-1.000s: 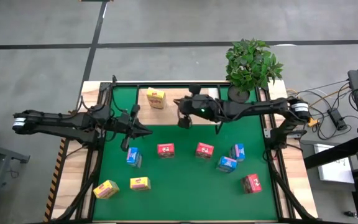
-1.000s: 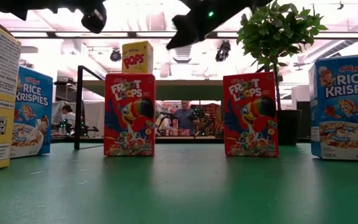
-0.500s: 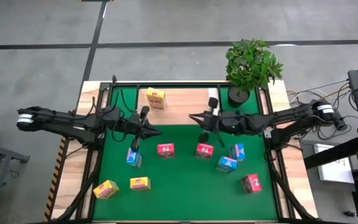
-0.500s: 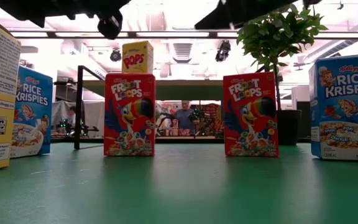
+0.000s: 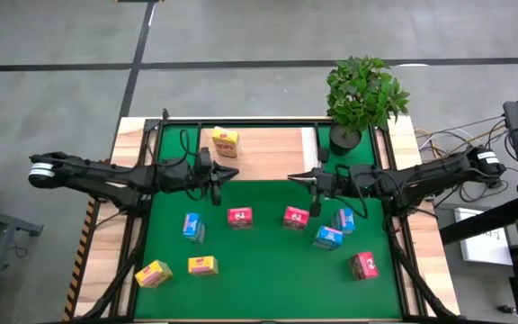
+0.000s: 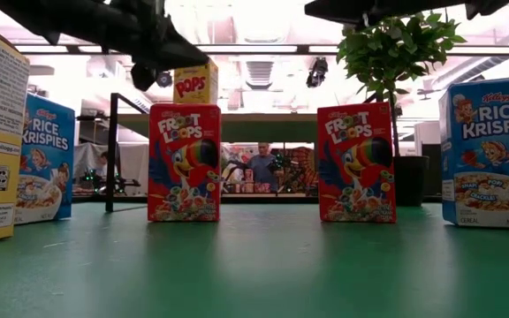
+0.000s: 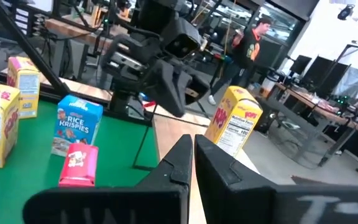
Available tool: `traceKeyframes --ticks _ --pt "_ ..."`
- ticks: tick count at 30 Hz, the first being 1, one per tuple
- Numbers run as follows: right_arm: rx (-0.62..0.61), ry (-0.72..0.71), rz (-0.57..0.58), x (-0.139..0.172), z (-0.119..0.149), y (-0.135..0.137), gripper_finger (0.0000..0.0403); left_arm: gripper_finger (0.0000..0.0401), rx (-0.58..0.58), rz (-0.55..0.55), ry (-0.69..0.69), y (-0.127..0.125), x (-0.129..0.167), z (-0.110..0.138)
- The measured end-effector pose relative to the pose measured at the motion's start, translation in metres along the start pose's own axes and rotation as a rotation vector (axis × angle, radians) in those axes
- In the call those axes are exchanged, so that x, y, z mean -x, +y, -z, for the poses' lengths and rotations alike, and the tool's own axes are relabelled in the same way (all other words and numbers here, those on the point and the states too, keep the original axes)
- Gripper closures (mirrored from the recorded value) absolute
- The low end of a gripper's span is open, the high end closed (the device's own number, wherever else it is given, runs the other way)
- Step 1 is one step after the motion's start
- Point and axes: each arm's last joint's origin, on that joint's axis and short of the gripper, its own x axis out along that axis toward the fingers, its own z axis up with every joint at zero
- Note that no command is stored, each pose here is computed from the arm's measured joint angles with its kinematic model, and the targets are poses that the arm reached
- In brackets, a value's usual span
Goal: Stack cereal on shelf
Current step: Put the top yellow cereal box on the shelf
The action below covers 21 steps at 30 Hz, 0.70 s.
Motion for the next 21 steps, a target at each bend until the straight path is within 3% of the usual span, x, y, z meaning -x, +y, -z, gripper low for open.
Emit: traceKeyframes --ticks 11,16,21 --pt "0.008 0.023 -0.006 0.004 0.005 0.0 0.0394 0.0401 0.138 -0.125 0.009 0.003 -0.016 0.014" --pt "0.026 0.046 -0.015 0.006 0.006 0.0 0.0394 0.0401 0.11 -0.17 -0.01 -0.001 -0.022 0.002" --pt "0.026 0.045 -0.014 0.008 0.005 -0.001 0.0394 0.0401 0.045 -0.295 0.081 -0.005 -0.029 -0.01"
